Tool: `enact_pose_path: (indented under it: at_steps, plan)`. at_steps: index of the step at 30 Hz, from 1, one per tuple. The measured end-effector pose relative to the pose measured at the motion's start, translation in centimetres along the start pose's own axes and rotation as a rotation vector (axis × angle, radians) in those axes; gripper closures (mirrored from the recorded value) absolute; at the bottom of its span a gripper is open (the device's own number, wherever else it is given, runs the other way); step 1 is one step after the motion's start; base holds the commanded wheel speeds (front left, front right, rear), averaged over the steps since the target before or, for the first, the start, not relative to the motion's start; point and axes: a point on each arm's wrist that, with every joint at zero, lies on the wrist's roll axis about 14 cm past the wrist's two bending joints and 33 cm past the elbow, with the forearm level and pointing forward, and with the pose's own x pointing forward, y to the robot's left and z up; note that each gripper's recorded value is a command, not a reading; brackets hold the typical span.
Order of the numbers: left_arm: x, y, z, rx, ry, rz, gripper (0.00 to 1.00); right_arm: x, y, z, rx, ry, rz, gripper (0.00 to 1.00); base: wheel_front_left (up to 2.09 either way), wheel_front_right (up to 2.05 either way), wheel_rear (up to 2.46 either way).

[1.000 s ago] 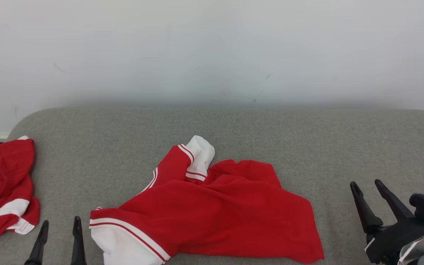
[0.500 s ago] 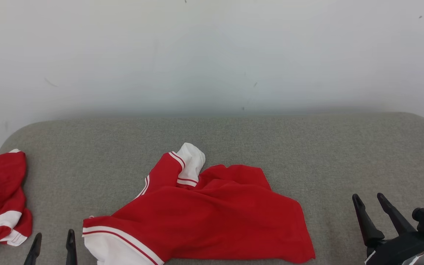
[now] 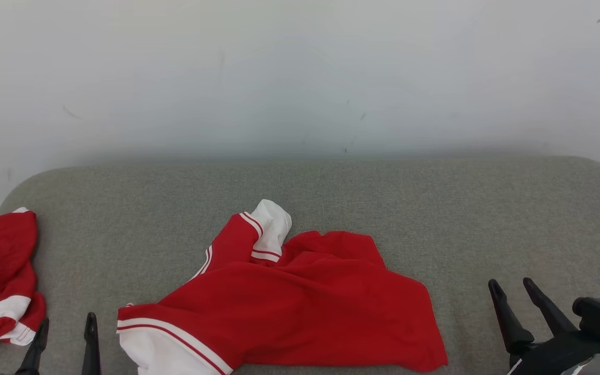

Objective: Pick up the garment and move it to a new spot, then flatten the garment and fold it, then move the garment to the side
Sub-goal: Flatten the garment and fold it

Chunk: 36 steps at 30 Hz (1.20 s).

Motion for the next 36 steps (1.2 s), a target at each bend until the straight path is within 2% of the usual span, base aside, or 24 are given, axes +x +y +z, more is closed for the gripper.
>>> enact_pose_path:
  at_steps: [6,21,36]
  plan:
    - [-0.1,0.7,-1.3,0.039,0.102,0.000,0.00,0.0,0.4,-0.5,-0.022,0.041,0.017,0.00,0.00,0.00,0.00]
    - [-0.3,1.6,0.4,0.052,0.069,0.029,0.00,0.2,1.3,0.4,-0.063,0.045,0.041,0.00,0.00,0.00,0.00]
    - [-0.2,1.4,0.7,0.050,0.061,0.023,0.00,0.1,2.6,2.8,-0.067,-0.037,0.070,0.00,0.00,0.00,0.00]
